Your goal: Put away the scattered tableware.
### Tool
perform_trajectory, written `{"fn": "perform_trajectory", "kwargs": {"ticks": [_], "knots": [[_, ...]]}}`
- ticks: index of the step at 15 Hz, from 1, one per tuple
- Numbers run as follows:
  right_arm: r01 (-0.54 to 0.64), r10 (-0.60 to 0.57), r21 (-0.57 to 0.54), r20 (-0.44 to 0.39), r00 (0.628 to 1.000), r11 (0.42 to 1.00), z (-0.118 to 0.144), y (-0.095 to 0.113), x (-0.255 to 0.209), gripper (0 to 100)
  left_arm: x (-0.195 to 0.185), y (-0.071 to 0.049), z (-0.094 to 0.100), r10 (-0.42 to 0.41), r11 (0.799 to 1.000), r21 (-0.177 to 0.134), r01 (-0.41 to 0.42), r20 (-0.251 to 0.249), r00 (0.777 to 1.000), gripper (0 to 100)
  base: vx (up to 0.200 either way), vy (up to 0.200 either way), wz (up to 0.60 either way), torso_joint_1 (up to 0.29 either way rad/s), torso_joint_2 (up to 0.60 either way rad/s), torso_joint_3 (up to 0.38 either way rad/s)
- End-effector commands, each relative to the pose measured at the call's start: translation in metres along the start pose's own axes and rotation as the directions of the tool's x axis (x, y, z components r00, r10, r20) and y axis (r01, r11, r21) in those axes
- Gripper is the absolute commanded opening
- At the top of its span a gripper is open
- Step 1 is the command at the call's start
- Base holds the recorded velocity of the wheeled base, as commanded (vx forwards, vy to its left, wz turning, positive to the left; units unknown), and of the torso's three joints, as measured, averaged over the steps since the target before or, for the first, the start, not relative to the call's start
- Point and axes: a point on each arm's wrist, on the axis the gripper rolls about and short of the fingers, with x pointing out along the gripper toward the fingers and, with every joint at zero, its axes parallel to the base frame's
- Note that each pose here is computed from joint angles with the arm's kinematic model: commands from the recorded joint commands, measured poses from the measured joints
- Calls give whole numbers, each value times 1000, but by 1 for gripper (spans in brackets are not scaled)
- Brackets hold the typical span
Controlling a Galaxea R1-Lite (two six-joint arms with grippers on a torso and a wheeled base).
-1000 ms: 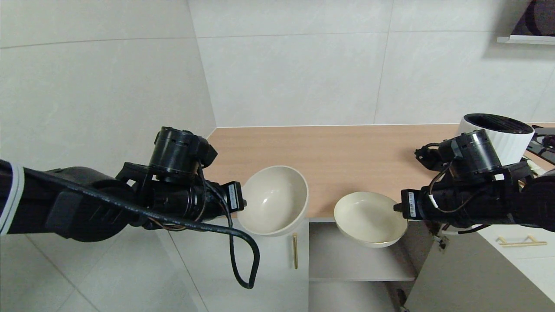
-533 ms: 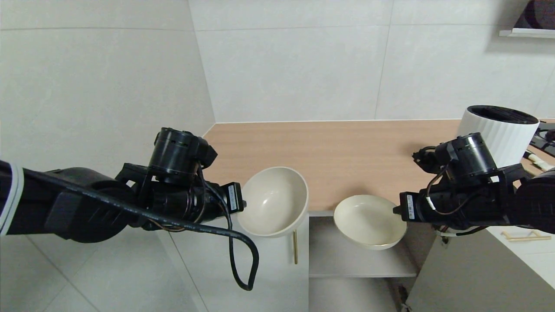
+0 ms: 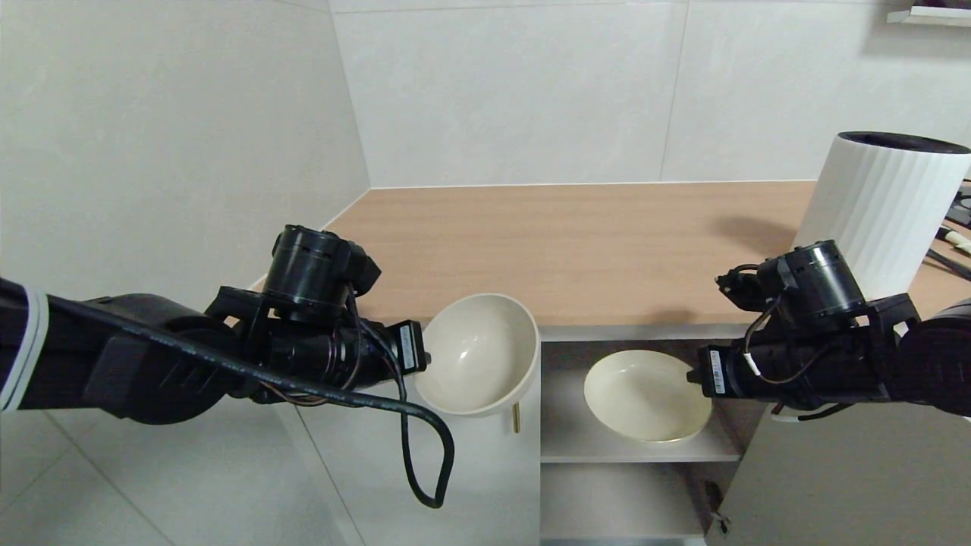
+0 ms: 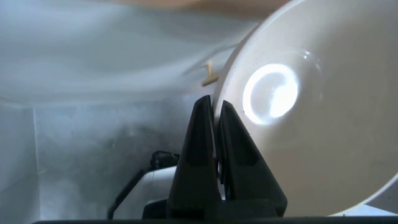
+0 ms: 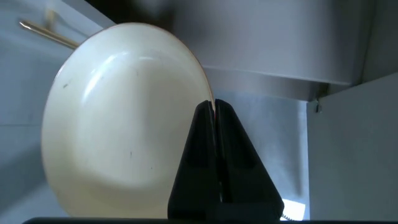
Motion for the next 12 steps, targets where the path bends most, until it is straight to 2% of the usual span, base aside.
{"fn": "perform_trajectory", "kwargs": {"ticks": [1,4,12], "knots": [[0,0,-5,-11,1000,1000,-2,1,3,0,0,0,0,1,1000,1,-1,-2,1000,0,0,0,0,-193,471,286],[2,-2,-13,-20,1000,1000,-4,0,4,0,-1,1,-2,3,1000,20,-3,-9,1000,0,0,0,0,-178,476,290],[2,-3,-18,-40,999,1000,-7,2,10,0,-1,1,-2,5,1000,22,-5,-8,1000,0,0,0,0,-135,433,294]]}}
